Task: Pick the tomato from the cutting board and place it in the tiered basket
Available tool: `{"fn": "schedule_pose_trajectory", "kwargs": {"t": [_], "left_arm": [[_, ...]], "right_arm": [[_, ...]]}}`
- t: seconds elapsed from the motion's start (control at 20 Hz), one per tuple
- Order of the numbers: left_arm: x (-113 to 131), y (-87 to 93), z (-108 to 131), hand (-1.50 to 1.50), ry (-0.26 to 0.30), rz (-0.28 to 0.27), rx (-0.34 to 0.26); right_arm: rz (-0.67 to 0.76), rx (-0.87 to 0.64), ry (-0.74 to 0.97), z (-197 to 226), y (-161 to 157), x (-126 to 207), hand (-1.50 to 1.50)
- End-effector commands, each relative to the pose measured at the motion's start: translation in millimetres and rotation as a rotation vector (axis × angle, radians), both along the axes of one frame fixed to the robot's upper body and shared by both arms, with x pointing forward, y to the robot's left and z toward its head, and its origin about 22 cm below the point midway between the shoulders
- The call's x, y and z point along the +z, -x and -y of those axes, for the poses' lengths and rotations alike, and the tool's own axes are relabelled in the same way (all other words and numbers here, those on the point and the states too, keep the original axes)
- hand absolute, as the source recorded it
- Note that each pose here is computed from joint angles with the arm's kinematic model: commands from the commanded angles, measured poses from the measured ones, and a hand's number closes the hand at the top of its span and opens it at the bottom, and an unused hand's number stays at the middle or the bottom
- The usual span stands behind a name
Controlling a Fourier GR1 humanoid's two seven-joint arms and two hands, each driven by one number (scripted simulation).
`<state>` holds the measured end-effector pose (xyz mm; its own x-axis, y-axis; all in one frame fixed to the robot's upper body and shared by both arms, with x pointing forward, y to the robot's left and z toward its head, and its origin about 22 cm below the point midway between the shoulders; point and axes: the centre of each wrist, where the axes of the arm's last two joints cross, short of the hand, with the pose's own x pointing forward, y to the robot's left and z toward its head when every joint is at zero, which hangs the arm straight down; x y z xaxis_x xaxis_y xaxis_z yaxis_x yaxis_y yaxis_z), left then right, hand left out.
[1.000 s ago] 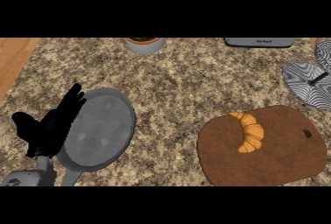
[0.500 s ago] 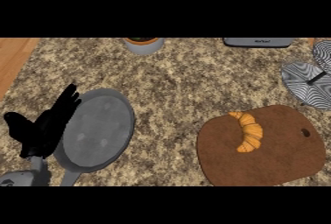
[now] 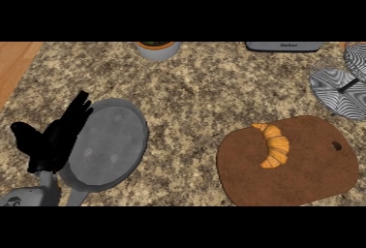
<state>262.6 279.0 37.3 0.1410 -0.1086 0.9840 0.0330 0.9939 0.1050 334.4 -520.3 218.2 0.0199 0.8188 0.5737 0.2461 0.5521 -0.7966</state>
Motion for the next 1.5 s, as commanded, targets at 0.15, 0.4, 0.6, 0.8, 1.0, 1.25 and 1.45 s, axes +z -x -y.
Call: {"fn": "schedule_pose_trajectory", "kwargs": {"t": [0.15, 0.4, 0.6, 0.8, 1.0, 1.25, 1.45], "left_arm": [[8, -8.2, -4, 0.0, 0.021, -0.002, -0.013], [6, -9.0, 0, 0.0, 0.017, 0.002, -0.001], [-1, 8.9, 0, 0.0, -0.016, -0.007, -0.028], [5, -7.3, -2, 0.0, -0.005, 0.02, 0.012], [7, -8.9, 9, 0.0, -0.008, 0.012, -0.027], [-7, 6.5, -13, 0.0, 0.004, 0.002, -0.008], [1, -8.8, -4, 0.0, 0.01, 0.019, -0.015]], "right_arm": [[-0.032, -0.012, 0.049, -12, -19, -18, 1.5], [0.014, -0.05, 0.071, -26, -33, -35, 1.5], [0.036, -0.072, 0.087, -29, -31, -68, 1.5], [0.199, -0.112, -0.06, -34, -42, -49, 1.5], [0.169, -0.117, -0.041, -48, -56, -41, -1.5], [0.197, -0.083, -0.039, -38, -46, -55, -1.5], [0.216, -0.098, -0.201, -42, -52, -46, -1.5]]}}
